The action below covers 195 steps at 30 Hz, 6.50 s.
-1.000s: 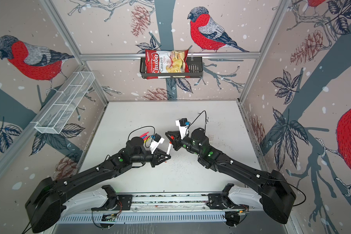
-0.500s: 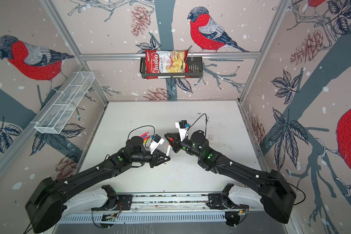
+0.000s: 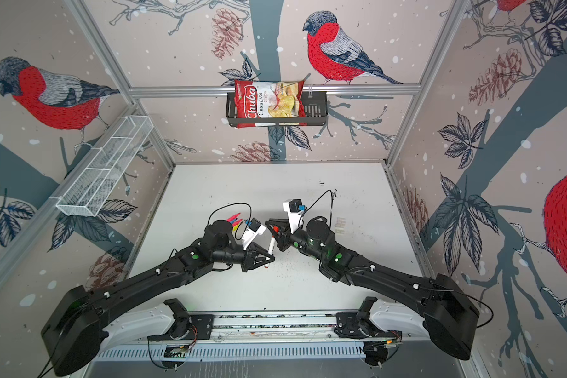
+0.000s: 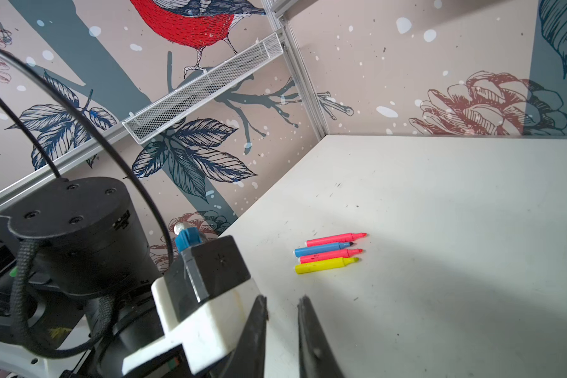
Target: Insert the pens into the pen caps
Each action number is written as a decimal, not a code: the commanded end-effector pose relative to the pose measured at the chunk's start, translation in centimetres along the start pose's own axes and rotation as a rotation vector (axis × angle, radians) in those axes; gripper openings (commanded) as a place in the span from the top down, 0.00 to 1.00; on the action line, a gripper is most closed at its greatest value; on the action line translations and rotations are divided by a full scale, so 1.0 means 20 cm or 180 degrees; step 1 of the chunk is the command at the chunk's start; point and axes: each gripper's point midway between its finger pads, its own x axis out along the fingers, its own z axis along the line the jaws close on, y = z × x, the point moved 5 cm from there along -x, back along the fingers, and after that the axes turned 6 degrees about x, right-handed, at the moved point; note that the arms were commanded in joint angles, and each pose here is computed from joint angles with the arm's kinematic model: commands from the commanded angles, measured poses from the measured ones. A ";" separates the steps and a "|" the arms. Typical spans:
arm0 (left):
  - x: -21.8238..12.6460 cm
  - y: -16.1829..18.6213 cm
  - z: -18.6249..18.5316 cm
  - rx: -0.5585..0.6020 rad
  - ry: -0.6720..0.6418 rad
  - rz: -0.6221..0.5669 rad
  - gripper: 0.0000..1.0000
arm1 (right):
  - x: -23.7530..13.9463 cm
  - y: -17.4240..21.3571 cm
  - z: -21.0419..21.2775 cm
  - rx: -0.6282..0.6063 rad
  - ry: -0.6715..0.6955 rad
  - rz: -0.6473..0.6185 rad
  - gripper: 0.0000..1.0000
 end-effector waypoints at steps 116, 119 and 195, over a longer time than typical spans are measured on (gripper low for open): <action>-0.18 -0.35 0.16 0.0517 -0.1670 -0.1662 0.04 | -0.10 -0.57 -1.05 0.1190 0.1717 0.0391 0.97; -0.19 -0.32 0.17 0.0457 -0.1699 -0.1676 0.05 | -0.09 -0.56 -1.30 0.1530 0.2034 0.0462 0.98; -0.49 0.10 1.02 -0.1293 -0.3452 -0.0462 0.32 | -0.33 -0.31 -0.92 0.0836 0.1963 0.0680 0.49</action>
